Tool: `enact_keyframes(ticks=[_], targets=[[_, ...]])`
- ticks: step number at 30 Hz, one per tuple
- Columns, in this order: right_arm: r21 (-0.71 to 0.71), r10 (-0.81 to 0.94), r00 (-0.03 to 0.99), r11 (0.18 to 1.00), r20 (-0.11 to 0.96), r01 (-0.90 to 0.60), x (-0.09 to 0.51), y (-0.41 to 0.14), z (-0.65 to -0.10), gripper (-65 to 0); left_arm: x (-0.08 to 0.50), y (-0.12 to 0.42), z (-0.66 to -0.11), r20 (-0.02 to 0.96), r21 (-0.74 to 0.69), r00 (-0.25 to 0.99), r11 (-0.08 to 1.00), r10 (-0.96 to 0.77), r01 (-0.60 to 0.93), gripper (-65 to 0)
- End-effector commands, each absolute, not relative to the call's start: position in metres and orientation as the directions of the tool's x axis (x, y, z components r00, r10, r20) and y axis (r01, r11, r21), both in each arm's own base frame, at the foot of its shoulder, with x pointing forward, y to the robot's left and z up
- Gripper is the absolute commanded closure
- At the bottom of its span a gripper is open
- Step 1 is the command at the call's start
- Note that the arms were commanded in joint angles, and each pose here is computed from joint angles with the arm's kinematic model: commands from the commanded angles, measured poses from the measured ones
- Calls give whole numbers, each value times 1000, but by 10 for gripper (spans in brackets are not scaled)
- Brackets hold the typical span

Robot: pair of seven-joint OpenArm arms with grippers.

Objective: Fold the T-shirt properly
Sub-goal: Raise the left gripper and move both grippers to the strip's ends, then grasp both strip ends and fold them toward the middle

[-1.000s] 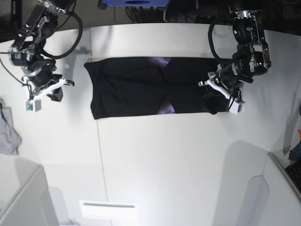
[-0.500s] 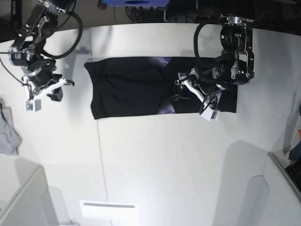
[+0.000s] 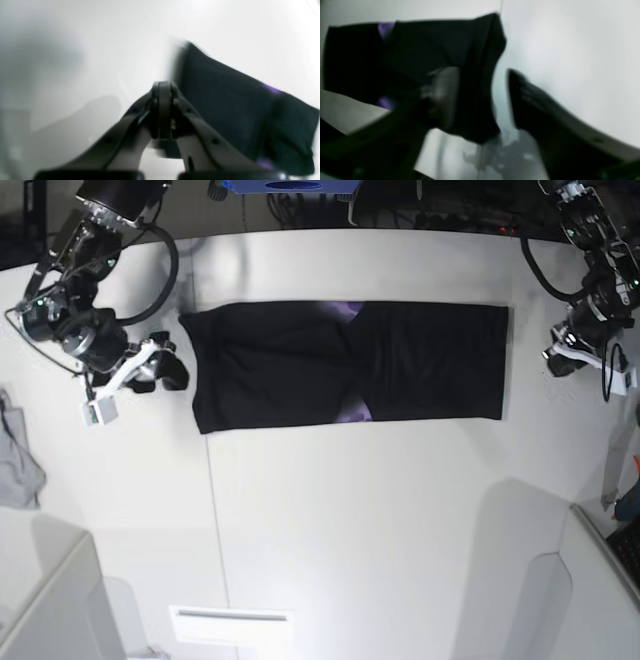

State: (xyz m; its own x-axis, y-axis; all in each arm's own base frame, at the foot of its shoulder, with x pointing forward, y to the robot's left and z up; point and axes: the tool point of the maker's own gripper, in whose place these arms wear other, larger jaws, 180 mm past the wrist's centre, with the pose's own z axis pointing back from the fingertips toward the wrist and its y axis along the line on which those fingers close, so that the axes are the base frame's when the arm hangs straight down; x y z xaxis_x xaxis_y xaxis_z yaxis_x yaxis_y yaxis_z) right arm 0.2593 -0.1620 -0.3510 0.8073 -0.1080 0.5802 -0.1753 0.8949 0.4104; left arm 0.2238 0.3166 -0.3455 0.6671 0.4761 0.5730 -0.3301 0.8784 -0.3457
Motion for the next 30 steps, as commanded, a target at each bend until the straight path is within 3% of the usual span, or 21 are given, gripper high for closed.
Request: enact_keyframes(ticks=[1,4,9,12,23,30], targets=[[440,-118,802,877,585,-192,269,-159,-349,-423,224,330,-338,598,-319,666,894,447,-314,0],[525,-164,848,838,503,-149,275,-153,-373,-407,214,356,-344,591,-284,681,901,433,-327,0],[571,-214,861,814,461,-103,283,-158,-390,-390,202,381,-359,581,-182,707,910,404,-372,0],[587,-218,878,805,426,-86,278,-156,-399,-390,209,371,-370,597,-118,738,944,315,-307,0],[631,-137,919,763,370,-140,257,-109,-420,-390,224,326,-389,582,-183,763,959,283,-216,0],[646,-122,919,745,376,-165,253,-88,-424,-390,227,296,-417,511,-225,820,961,259,-163,0]])
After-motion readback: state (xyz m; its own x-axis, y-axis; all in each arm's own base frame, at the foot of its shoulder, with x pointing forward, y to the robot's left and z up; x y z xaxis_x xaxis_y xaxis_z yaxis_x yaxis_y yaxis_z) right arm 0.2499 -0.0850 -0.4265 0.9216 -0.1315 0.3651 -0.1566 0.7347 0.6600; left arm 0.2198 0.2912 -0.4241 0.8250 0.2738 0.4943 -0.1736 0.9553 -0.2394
